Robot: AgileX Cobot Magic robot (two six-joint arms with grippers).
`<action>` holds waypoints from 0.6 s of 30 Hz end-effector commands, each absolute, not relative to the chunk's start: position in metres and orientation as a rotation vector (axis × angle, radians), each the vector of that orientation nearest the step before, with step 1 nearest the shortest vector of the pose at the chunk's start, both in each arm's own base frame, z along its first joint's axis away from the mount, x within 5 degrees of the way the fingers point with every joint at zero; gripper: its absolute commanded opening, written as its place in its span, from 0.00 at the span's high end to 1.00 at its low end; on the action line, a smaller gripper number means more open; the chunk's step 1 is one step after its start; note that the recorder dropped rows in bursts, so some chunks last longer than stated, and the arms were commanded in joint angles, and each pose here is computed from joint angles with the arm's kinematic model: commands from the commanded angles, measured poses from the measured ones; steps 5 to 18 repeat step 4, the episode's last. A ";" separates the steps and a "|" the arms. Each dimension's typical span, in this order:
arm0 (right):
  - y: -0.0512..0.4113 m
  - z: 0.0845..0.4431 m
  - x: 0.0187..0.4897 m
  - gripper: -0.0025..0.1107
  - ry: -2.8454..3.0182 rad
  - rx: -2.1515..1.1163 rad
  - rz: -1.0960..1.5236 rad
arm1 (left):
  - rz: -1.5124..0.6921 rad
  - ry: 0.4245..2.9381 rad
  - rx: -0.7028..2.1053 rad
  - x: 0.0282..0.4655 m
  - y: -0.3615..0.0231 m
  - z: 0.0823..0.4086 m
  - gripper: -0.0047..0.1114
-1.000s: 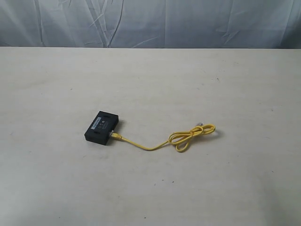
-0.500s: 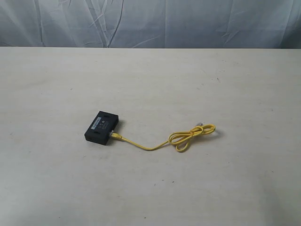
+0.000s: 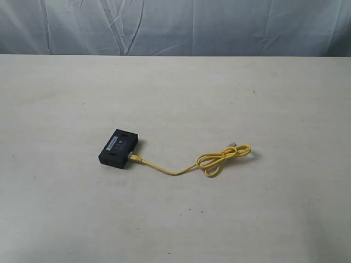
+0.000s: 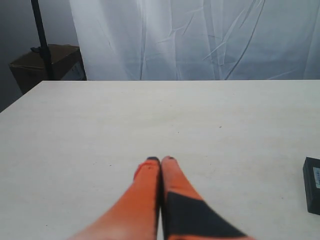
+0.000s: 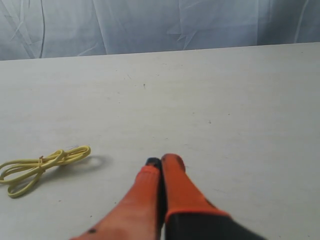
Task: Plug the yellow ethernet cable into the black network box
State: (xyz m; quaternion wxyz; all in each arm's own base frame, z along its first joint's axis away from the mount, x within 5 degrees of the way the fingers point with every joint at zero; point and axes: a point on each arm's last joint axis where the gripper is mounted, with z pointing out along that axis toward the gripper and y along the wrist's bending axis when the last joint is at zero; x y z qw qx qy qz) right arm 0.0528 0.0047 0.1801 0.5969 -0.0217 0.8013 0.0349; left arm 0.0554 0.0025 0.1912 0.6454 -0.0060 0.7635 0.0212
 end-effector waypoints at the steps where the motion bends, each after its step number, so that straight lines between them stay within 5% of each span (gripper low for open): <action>1: 0.005 0.181 0.053 0.98 1.845 -0.053 0.079 | 0.049 1.722 -0.018 0.055 0.003 0.192 0.96; 18: 0.005 0.181 0.053 0.98 1.845 -0.053 0.079 | 0.049 1.722 -0.018 0.055 0.003 0.192 0.96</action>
